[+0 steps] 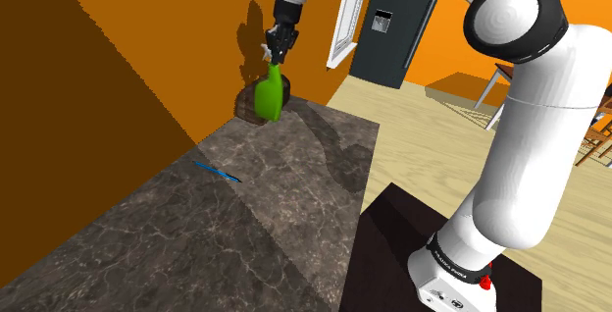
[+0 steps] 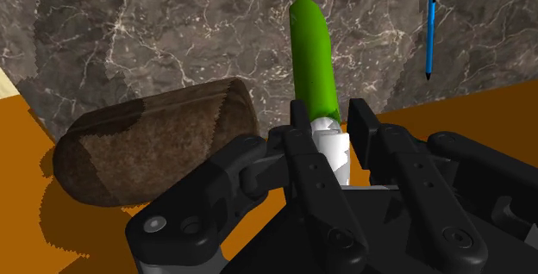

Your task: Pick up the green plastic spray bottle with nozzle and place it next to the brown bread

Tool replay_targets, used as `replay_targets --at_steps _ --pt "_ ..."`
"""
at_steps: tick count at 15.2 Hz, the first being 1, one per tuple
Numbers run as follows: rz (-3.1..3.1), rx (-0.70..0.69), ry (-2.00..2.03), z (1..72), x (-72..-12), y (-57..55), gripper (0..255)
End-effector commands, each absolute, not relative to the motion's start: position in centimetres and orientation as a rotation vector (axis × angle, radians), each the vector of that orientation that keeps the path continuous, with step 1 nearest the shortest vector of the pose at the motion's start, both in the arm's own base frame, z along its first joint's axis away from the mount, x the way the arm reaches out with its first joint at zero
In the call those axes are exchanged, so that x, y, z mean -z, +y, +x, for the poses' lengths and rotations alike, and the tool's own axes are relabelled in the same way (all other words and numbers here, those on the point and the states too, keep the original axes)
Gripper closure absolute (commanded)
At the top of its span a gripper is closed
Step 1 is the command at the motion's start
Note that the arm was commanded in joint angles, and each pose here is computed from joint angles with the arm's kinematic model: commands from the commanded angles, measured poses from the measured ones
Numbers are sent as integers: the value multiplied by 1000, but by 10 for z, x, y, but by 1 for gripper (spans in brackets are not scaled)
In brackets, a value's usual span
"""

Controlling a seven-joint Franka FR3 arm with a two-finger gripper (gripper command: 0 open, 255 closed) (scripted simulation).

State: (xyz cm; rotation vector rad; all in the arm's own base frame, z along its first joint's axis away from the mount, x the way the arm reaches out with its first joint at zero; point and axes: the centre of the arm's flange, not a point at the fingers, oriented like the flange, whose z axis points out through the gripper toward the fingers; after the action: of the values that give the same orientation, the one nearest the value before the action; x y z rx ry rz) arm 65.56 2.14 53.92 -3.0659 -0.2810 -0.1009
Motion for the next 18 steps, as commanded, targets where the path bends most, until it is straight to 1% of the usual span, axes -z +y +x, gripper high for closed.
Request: replay_targets --at_steps 1,18 --pt "-3066 102 -281 656 -528 21 255" --pt "-3066 102 -281 656 -438 21 255"
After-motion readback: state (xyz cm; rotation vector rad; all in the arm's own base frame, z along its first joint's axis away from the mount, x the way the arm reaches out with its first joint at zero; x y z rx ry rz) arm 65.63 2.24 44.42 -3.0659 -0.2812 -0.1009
